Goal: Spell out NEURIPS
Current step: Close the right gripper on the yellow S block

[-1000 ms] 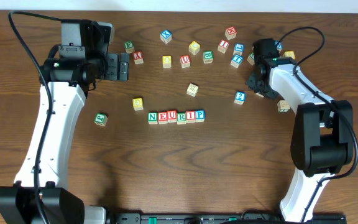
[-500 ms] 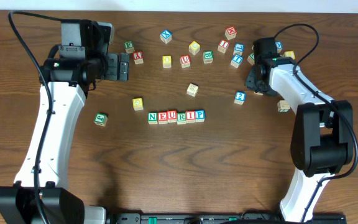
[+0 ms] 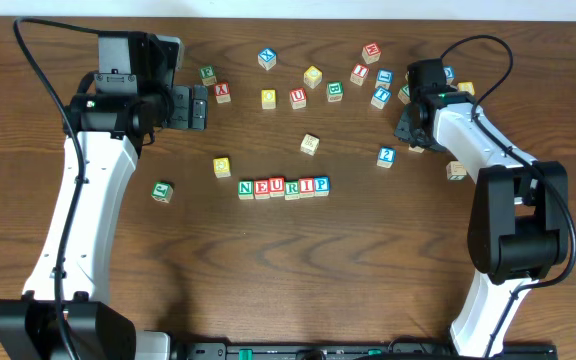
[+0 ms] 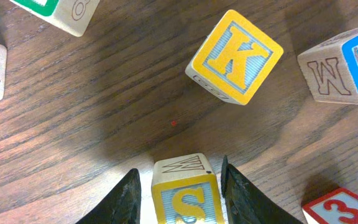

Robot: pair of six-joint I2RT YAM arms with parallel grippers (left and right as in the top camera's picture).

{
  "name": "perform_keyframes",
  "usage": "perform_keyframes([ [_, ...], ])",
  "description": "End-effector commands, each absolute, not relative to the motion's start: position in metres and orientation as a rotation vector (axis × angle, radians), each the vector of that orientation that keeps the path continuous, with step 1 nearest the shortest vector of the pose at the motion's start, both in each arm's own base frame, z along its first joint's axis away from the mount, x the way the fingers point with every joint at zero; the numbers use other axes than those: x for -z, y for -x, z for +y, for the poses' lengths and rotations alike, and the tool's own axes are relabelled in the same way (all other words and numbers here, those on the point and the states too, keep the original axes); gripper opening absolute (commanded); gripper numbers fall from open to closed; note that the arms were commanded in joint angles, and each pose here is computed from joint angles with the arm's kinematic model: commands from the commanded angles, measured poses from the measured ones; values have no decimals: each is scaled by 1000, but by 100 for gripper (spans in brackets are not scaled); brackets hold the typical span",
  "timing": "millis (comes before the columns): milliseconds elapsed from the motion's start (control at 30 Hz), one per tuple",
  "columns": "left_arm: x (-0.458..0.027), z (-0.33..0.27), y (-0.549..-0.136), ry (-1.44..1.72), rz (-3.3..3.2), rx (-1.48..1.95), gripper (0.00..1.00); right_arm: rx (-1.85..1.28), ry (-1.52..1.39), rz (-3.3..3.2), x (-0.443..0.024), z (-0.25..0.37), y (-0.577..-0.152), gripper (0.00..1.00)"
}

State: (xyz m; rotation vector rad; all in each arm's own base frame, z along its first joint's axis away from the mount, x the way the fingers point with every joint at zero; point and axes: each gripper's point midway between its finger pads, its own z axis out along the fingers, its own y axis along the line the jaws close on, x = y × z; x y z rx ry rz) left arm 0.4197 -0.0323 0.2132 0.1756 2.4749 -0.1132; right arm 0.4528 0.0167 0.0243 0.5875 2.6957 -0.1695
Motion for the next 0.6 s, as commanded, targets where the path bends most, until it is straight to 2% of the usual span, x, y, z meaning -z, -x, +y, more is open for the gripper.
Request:
perform_keyframes([
  [0,-225,-32,-423,-187,2444,113,98,197,-612,2682,-24,12,-452,37],
  [567,-225,-32,-423,-187,2444,112,98,196,-625,2689,-17,14,-449,38],
])
